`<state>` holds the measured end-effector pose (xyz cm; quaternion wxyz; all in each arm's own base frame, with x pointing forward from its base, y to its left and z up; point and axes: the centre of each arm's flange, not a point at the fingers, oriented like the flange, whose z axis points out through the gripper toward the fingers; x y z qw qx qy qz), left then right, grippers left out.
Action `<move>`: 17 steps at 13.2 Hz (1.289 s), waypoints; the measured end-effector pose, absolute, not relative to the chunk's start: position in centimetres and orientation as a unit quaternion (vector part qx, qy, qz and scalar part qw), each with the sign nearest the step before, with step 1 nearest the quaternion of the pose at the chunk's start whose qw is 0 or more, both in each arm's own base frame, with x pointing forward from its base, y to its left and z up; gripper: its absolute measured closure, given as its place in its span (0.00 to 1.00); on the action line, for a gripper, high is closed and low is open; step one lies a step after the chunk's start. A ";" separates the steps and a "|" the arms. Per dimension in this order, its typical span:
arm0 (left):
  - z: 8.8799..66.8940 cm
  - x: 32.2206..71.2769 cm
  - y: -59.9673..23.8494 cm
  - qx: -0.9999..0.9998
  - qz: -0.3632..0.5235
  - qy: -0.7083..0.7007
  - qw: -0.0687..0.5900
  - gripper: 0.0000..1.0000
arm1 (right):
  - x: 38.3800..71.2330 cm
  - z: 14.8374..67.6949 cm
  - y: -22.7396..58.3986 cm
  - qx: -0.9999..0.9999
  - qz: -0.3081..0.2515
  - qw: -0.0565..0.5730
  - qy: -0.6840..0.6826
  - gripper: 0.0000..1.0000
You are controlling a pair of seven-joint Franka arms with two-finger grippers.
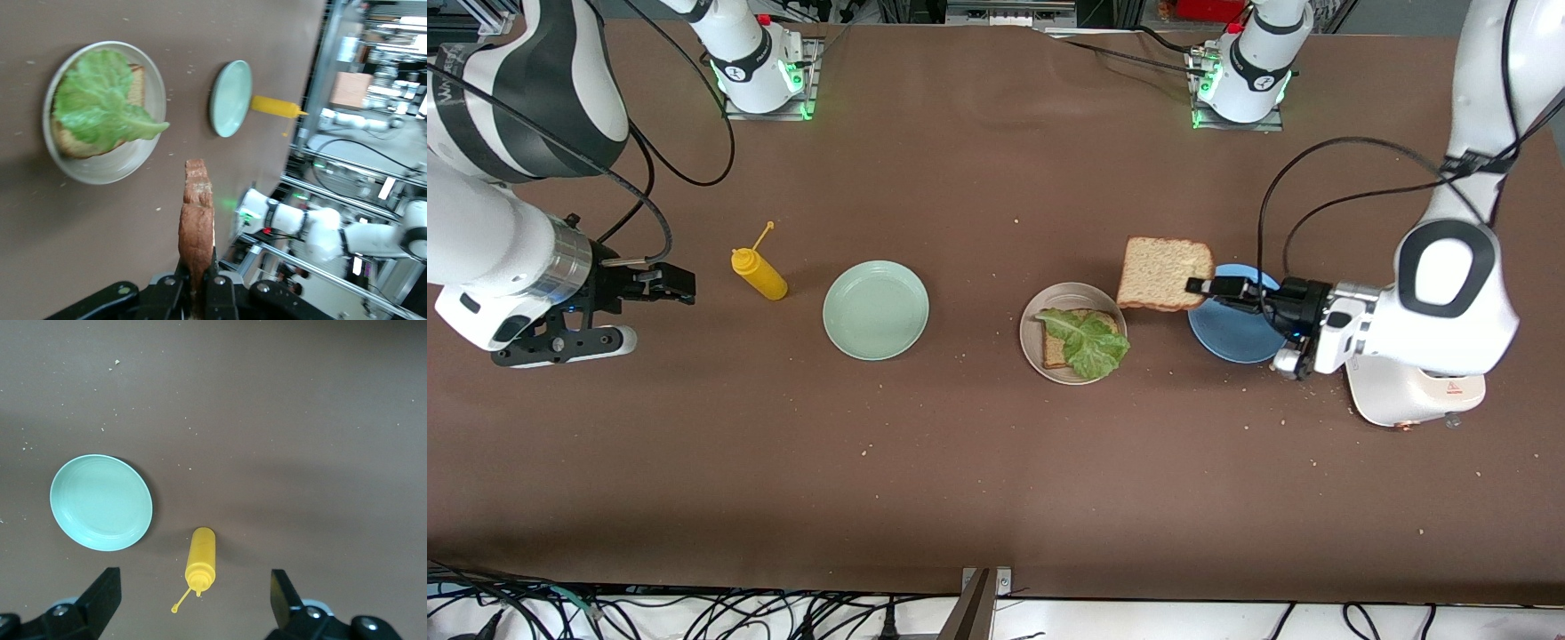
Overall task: Make sandwich in beige plate with both arms
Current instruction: 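Carry the bread slice with the left gripper over the beige plate, then lower the bread onto the lettuce and open the left gripper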
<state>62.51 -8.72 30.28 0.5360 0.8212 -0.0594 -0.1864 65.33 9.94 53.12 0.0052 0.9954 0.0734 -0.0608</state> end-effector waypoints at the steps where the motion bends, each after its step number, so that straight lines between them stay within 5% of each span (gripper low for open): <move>1: 27.6 62.6 -9.0 0.798 -0.179 -0.065 0.572 0.92 | 65.4 53.0 9.2 0.996 -0.061 0.003 0.071 0.00; 4: 20.1 61.8 -10.4 0.745 -0.158 -0.079 0.643 0.92 | 65.2 53.3 8.6 0.996 -0.059 0.000 0.067 0.00; 7: 16.0 61.5 -13.2 0.749 -0.149 -0.066 0.642 0.92 | 65.1 53.6 8.9 0.996 -0.058 -0.001 0.070 0.00; 17: 14.7 63.2 -14.7 0.777 -0.113 -0.048 0.618 0.92 | 64.3 57.5 6.3 0.999 -0.022 0.003 0.042 0.00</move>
